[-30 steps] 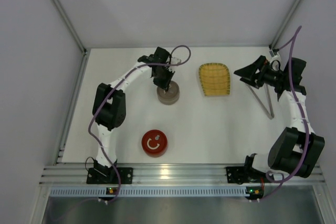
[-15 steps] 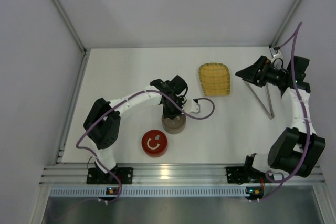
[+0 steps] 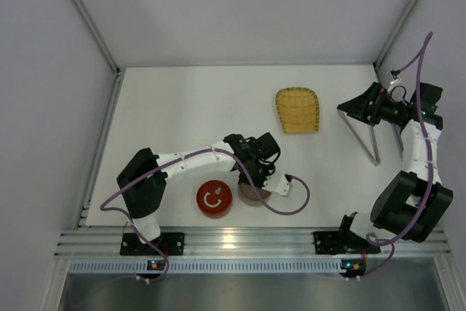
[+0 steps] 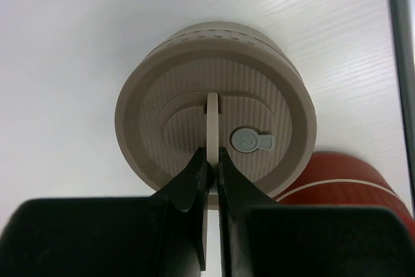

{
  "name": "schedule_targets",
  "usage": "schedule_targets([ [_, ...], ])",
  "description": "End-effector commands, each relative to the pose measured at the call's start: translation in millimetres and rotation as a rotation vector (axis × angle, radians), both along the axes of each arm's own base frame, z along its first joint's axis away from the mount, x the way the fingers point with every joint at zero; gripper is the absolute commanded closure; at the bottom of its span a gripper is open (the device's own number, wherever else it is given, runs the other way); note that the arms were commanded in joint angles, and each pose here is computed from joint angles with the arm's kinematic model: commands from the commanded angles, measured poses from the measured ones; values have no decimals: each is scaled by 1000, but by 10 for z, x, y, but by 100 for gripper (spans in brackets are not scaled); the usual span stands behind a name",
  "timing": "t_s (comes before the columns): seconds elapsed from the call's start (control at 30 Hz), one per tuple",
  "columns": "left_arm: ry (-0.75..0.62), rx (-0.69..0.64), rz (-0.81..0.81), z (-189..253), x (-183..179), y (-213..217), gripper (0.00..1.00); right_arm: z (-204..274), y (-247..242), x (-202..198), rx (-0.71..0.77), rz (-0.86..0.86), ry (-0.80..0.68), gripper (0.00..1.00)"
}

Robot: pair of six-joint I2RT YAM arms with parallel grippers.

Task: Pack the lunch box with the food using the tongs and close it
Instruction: Close the box lid on the packing box.

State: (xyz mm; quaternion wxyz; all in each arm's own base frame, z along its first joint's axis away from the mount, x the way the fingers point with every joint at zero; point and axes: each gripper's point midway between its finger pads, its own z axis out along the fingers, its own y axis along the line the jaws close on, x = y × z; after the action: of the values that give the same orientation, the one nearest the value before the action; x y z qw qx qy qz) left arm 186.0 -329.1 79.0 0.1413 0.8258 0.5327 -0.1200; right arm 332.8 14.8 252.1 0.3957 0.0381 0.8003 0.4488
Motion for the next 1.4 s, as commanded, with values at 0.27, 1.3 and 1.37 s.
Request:
schedule_targets([
  [0.27, 100, 56, -164, -53, -596, 137, 87, 98, -15, -102, -15, 53, -51, 1],
  [1.3, -101, -141, -59, 450, -300, -245, 51, 136, 44, -149, 40, 77, -40, 0],
  [1.37, -106, -164, -20, 485, -215, -289, 49, 144, 43, -149, 37, 78, -45, 1],
])
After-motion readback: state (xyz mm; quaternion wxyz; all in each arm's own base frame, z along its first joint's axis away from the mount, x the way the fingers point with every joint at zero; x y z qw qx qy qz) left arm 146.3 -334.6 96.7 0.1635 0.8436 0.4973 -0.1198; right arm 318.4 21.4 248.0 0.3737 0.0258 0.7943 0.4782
